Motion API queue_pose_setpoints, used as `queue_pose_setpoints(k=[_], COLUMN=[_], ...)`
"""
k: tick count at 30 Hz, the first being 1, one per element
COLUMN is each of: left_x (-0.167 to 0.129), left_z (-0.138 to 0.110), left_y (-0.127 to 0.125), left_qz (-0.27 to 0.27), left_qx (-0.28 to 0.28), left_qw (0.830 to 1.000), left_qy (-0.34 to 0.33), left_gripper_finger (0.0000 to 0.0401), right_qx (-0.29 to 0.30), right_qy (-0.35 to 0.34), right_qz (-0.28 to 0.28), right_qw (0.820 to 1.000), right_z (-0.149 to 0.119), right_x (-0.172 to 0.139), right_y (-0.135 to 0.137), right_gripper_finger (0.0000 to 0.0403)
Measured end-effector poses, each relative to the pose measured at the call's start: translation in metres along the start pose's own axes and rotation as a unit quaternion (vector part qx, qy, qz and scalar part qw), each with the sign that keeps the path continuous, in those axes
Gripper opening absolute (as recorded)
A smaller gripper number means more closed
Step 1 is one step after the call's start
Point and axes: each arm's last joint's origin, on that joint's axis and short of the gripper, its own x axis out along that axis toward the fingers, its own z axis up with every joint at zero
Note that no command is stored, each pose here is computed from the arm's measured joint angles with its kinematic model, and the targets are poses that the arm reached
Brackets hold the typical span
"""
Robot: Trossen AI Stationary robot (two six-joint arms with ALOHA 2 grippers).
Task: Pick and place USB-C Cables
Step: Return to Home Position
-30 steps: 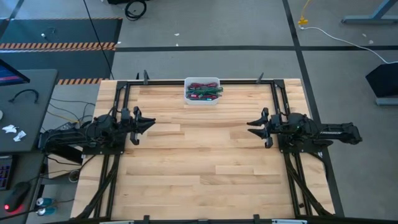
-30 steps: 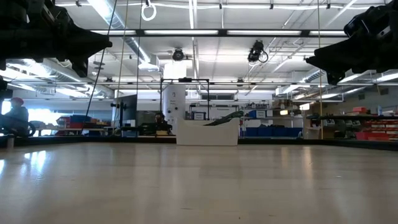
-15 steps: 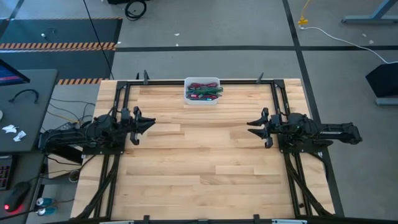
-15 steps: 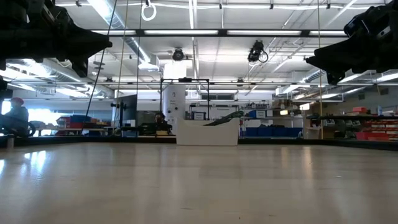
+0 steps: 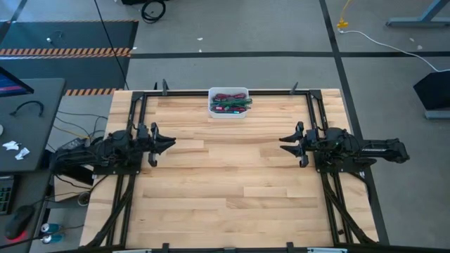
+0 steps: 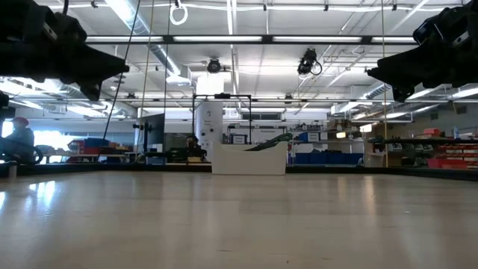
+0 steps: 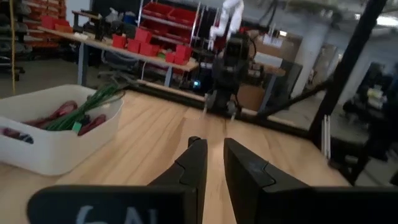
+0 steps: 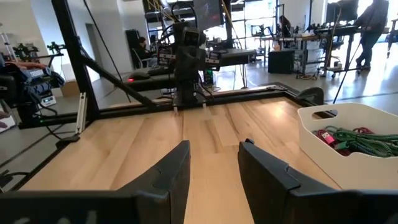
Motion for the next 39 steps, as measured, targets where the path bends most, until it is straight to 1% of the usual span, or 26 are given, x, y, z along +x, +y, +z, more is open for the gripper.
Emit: queue_pose_setpoints(k=[2, 5, 7, 12, 22, 32, 39], left_x=[-0.0006, -0.0007, -0.0007, -0.0008, -0.0008, -0.0008, -0.0008], left_z=[-0.0014, -0.0024, -0.0019, 0.0038, 0.0043, 0.0044, 0.0045], left_y=[-0.0004, -0.0017, -0.0023, -0.0060, -0.0064, -0.0064, -0.0064], left_qz=[-0.012, -0.031, -0.034, -0.051, -0.051, -0.051, -0.051], left_qx=[0.020, 0.069, 0.080, 0.079, 0.079, 0.079, 0.079], left_qw=[1.000, 0.997, 0.996, 0.995, 0.995, 0.995, 0.995], left_qy=[0.009, 0.015, 0.012, -0.019, -0.022, -0.022, -0.023], left_gripper_finger=[0.0061, 0.0061, 0.0058, 0.0053, 0.0063, 0.0055, 0.0063], right_qx=[0.000, 0.000, 0.000, 0.000, 0.000, 0.000, 0.000], right_qy=[0.000, 0.000, 0.000, 0.000, 0.000, 0.000, 0.000], right_qz=[0.000, 0.000, 0.000, 0.000, 0.000, 0.000, 0.000], right_qw=[1.000, 1.000, 1.000, 1.000, 1.000, 1.000, 1.000], right_z=[0.0000, 0.0000, 0.0001, 0.0001, 0.0001, 0.0001, 0.0001], right_x=[0.0000, 0.0000, 0.0000, 0.0000, 0.0000, 0.0000, 0.0000], right_y=[0.0000, 0.0000, 0.0000, 0.0000, 0.0000, 0.0000, 0.0000], right_gripper_finger=[0.0140, 0.0140, 0.0140, 0.0140, 0.0140, 0.0140, 0.0140])
